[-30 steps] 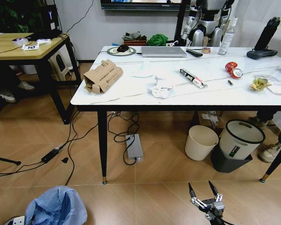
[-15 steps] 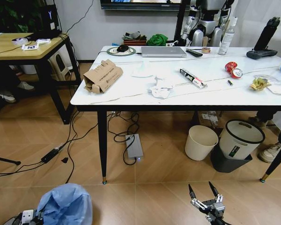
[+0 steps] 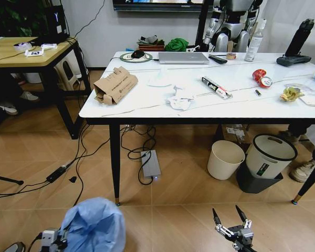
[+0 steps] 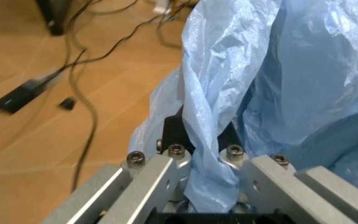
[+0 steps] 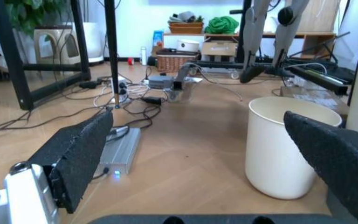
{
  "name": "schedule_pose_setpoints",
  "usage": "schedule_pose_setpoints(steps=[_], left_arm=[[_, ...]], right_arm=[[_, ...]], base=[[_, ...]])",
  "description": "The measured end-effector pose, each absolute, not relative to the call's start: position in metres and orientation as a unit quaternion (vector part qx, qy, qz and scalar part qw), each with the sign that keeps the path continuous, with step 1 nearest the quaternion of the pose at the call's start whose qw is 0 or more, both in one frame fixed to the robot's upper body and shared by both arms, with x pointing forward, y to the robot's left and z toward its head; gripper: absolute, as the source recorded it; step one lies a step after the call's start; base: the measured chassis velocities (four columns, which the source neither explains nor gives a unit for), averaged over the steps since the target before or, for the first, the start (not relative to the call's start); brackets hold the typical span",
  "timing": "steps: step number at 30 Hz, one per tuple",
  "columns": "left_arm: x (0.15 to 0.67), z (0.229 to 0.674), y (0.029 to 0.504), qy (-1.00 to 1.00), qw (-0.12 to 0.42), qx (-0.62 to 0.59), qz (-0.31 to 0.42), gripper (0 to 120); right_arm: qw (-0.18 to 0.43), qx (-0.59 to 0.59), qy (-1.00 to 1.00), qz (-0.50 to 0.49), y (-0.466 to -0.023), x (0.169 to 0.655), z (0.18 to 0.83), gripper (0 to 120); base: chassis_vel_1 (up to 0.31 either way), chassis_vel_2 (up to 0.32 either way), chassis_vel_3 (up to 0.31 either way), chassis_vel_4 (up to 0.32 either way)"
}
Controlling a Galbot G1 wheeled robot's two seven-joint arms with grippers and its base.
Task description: Pick up the trash bin and place the trash from the table into it.
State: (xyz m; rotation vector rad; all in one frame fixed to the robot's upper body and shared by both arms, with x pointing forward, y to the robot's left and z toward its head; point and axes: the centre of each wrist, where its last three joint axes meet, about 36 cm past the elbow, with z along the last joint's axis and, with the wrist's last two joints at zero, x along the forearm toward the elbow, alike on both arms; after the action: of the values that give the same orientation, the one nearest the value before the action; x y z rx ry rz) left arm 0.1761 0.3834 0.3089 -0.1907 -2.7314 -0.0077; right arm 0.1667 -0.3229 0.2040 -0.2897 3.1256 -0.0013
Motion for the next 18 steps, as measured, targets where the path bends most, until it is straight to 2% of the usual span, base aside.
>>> schedule_pose_setpoints(steps=[18], left_arm=[[0.193, 0.324, 0.355, -0.980, 0.160, -0.116, -0.001, 0]], right_arm=[[-0.014, -0.084, 0.996, -0.022, -0.335, 0.145, 0.204, 100]], base=[[0.000, 0.000, 0.000, 0.000]])
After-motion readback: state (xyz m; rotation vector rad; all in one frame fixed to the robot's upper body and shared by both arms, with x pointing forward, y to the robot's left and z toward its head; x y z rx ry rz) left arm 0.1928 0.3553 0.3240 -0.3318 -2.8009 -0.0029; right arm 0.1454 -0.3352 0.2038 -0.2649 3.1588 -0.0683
